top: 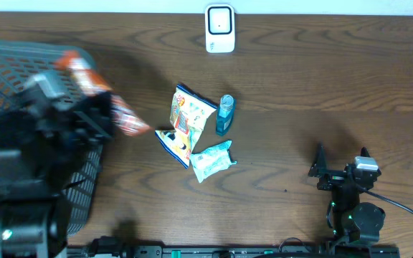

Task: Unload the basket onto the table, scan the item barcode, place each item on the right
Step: 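Carry the orange-brown candy bar right of the pouch and release it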

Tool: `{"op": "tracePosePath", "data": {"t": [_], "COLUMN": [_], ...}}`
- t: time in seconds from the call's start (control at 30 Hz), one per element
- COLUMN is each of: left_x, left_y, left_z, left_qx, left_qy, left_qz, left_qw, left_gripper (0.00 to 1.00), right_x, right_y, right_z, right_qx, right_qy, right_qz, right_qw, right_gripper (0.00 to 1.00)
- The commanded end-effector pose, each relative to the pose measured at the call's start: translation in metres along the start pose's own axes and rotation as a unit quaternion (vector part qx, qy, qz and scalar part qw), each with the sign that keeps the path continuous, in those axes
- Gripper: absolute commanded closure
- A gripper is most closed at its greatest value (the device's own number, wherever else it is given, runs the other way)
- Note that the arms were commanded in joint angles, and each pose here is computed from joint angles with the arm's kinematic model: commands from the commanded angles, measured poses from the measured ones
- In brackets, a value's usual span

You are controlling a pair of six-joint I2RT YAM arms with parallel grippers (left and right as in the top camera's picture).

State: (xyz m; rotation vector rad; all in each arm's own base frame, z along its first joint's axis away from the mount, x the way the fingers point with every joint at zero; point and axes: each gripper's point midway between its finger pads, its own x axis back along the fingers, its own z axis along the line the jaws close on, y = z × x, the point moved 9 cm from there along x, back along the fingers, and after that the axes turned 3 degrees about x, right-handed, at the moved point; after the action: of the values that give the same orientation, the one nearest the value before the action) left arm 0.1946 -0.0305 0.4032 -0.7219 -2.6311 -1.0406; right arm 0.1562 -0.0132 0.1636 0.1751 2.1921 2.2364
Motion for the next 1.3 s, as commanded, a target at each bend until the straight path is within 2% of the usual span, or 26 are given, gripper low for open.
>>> {"op": "tracePosePath", "data": {"t": [0.0, 0.17, 0.33, 0.4, 0.47, 0.8, 0.9, 1.03, 1.07, 1.17, 1.2, 1.27], "left_x": [-0.032, -0.076, -0.118, -0.137, -0.158, -0.258, -0.274, -0.286, -0.288, -0.290, -0.288, -0.283], "left_y": [-0.032, -0.068, -0.122, -0.148, -0.170, -0.259, -0.272, -0.286, -0.288, -0.288, -0.286, -0.282], "left_z": [-0.014, -0.047, -0.081, -0.087, -0.087, -0.027, -0.013, 0.003, 0.006, 0.009, 0.005, -0.003], "left_qx": [-0.045, -0.127, -0.243, -0.287, -0.310, -0.318, -0.298, -0.297, -0.297, -0.281, -0.278, -0.278], "left_qy": [-0.046, -0.090, -0.163, -0.179, -0.173, -0.060, -0.035, -0.015, -0.011, 0.016, 0.014, 0.006], "left_qz": [0.098, 0.142, 0.199, 0.221, 0.236, 0.328, 0.336, 0.350, 0.353, 0.341, 0.337, 0.333], "left_qw": [0.993, 0.978, 0.935, 0.915, 0.904, 0.888, 0.893, 0.889, 0.887, 0.897, 0.899, 0.901], "left_gripper": [0.92, 0.93, 0.93, 0.93, 0.92, 0.93, 0.92, 0.91, 0.85, 0.45, 0.26, 0.16], "right_x": [0.000, 0.000, 0.000, 0.000, 0.000, 0.000, 0.000, 0.000, 0.000, 0.000, 0.000, 0.000], "right_y": [0.000, 0.000, 0.000, 0.000, 0.000, 0.000, 0.000, 0.000, 0.000, 0.000, 0.000, 0.000], "right_z": [-0.001, -0.001, -0.001, -0.001, -0.001, -0.001, -0.001, -0.001, -0.001, -0.001, -0.001, -0.001], "right_qx": [-0.006, -0.006, -0.006, -0.006, -0.006, -0.006, -0.006, -0.006, -0.006, -0.006, -0.006, -0.006], "right_qy": [-0.002, -0.002, -0.002, -0.002, -0.002, -0.002, -0.002, -0.002, -0.002, -0.002, -0.002, -0.002], "right_qz": [0.000, 0.000, 0.000, 0.000, 0.000, 0.000, 0.000, 0.000, 0.000, 0.000, 0.000, 0.000], "right_qw": [1.000, 1.000, 1.000, 1.000, 1.000, 1.000, 1.000, 1.000, 1.000, 1.000, 1.000, 1.000], "right_gripper": [0.01, 0.01, 0.01, 0.01, 0.01, 0.01, 0.01, 0.01, 0.01, 0.01, 0.01, 0.01]}}
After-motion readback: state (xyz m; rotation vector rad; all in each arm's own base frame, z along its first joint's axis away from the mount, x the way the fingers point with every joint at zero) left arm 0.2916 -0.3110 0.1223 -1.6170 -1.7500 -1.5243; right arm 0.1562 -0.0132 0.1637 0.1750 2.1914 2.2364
